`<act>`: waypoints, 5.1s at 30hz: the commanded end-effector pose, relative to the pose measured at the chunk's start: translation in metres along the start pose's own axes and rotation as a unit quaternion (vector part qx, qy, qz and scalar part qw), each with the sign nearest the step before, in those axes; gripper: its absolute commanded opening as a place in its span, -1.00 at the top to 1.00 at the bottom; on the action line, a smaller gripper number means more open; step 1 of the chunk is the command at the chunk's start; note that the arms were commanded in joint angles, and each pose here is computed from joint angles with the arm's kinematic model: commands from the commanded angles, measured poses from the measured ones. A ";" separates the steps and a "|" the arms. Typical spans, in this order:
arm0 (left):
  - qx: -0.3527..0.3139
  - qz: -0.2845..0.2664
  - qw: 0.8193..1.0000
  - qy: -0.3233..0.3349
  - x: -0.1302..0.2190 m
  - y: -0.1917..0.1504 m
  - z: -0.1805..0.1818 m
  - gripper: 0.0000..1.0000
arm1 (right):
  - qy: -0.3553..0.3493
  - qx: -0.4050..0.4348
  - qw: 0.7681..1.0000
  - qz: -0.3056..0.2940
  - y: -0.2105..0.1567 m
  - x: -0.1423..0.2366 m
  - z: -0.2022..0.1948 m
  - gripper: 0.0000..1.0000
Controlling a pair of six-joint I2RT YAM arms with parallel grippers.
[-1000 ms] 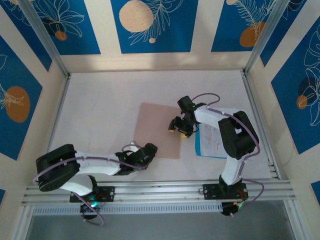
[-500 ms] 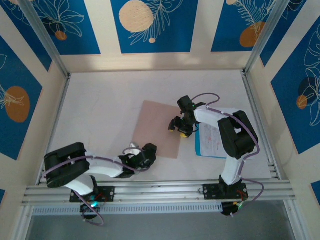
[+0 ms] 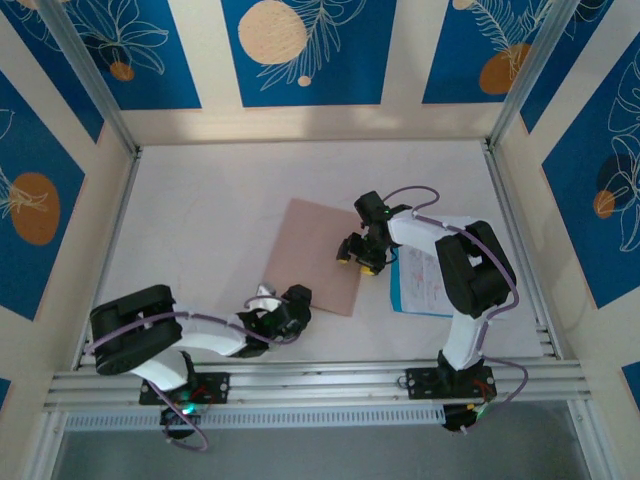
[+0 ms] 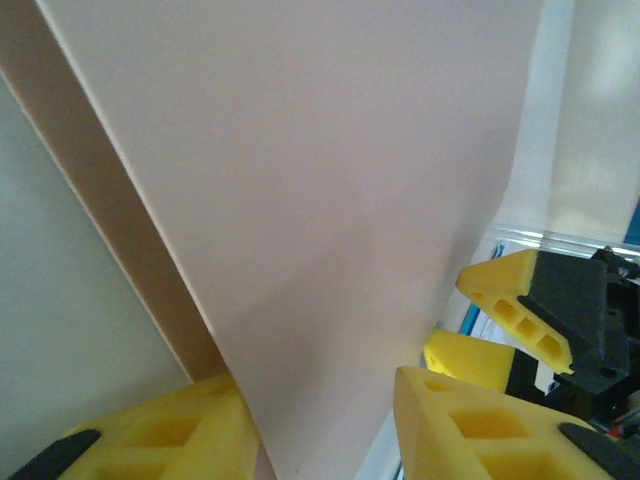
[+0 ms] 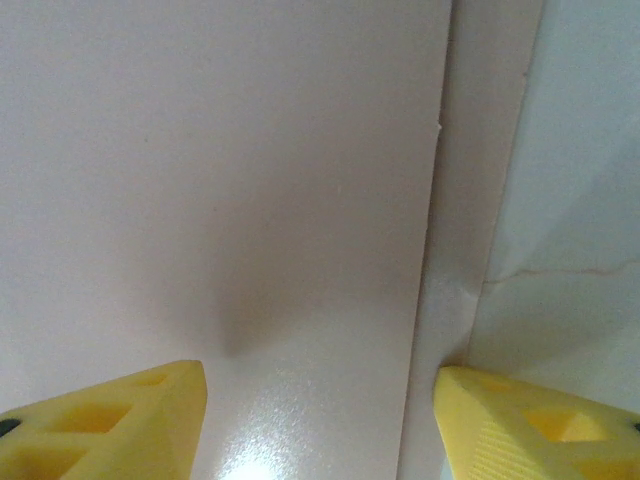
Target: Put the files into the folder
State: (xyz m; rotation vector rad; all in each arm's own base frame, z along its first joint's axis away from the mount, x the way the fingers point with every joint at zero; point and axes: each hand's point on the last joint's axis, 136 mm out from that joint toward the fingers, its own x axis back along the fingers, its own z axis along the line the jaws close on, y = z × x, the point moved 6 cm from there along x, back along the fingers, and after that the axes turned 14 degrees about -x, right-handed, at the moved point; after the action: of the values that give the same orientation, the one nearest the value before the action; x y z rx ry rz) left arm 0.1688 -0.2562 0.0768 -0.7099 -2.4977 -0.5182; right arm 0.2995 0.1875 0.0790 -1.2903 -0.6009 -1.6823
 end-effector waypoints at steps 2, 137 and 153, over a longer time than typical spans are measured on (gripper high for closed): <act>0.005 -0.013 0.998 -0.055 -0.007 -0.004 -0.010 0.35 | -0.039 -0.013 0.998 0.041 -0.006 -0.023 -0.020 -0.29; -0.604 -0.103 0.790 0.030 0.094 0.079 -0.092 0.87 | -0.051 -0.101 0.993 0.038 -0.025 -0.028 0.020 0.88; -0.279 -0.066 0.927 0.241 0.148 0.164 0.036 0.14 | -0.051 -0.089 0.993 0.065 -0.025 -0.038 0.017 0.89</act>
State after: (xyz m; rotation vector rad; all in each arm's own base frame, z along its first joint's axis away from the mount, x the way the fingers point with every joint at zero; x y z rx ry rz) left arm 0.1542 -0.0651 0.1884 -0.4479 -1.9944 -1.5313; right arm 0.2990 0.2329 0.0716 -1.4177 -0.4135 -1.6818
